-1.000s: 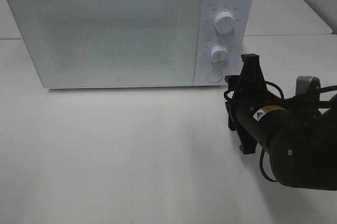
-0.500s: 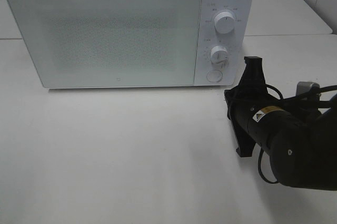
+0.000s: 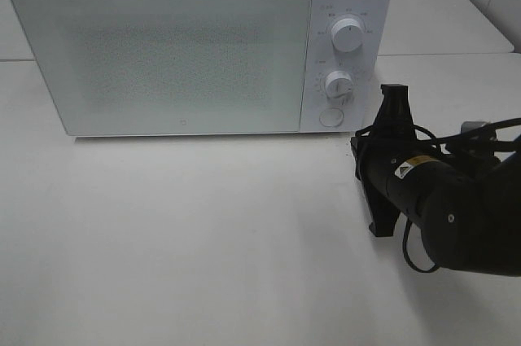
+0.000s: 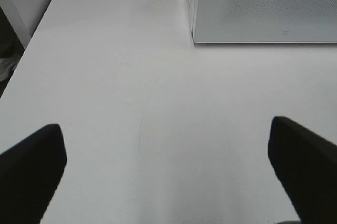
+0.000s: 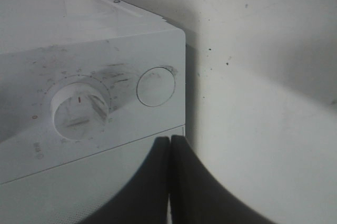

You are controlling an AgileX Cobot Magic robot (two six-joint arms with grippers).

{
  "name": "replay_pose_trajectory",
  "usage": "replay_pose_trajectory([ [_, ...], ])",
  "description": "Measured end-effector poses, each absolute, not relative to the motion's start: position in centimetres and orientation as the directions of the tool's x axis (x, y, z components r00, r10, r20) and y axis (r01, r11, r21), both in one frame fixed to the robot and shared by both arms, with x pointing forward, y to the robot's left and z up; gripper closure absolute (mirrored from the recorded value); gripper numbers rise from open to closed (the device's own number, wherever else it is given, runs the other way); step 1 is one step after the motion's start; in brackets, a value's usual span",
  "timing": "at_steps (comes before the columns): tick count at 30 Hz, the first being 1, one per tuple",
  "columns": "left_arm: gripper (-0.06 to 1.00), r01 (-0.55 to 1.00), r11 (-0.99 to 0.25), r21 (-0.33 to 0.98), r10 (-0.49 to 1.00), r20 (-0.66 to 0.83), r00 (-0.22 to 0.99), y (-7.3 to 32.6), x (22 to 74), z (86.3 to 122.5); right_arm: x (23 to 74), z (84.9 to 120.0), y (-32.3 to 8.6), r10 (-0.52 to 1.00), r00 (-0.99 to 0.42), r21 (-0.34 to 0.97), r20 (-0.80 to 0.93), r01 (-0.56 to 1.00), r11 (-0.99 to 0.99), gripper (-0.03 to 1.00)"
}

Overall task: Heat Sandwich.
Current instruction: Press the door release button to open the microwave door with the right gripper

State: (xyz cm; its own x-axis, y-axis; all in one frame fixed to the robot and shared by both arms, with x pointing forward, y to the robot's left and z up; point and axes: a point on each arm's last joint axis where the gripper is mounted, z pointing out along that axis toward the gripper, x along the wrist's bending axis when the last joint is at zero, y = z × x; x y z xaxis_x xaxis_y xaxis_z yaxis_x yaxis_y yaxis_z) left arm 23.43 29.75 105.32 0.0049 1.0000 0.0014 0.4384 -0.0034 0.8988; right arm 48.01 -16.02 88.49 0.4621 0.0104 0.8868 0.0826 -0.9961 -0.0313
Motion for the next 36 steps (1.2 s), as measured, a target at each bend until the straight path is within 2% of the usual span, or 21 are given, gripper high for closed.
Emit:
replay_pose_trajectory([
  [36,-0.04,0.438,-0.003,0.899,1.000,0.001,0.005,29.8,23.4,105.3,55.8,85.1,-14.0,0.009,0.469,-0.035,0.883,0.086,-0.996,0.96],
])
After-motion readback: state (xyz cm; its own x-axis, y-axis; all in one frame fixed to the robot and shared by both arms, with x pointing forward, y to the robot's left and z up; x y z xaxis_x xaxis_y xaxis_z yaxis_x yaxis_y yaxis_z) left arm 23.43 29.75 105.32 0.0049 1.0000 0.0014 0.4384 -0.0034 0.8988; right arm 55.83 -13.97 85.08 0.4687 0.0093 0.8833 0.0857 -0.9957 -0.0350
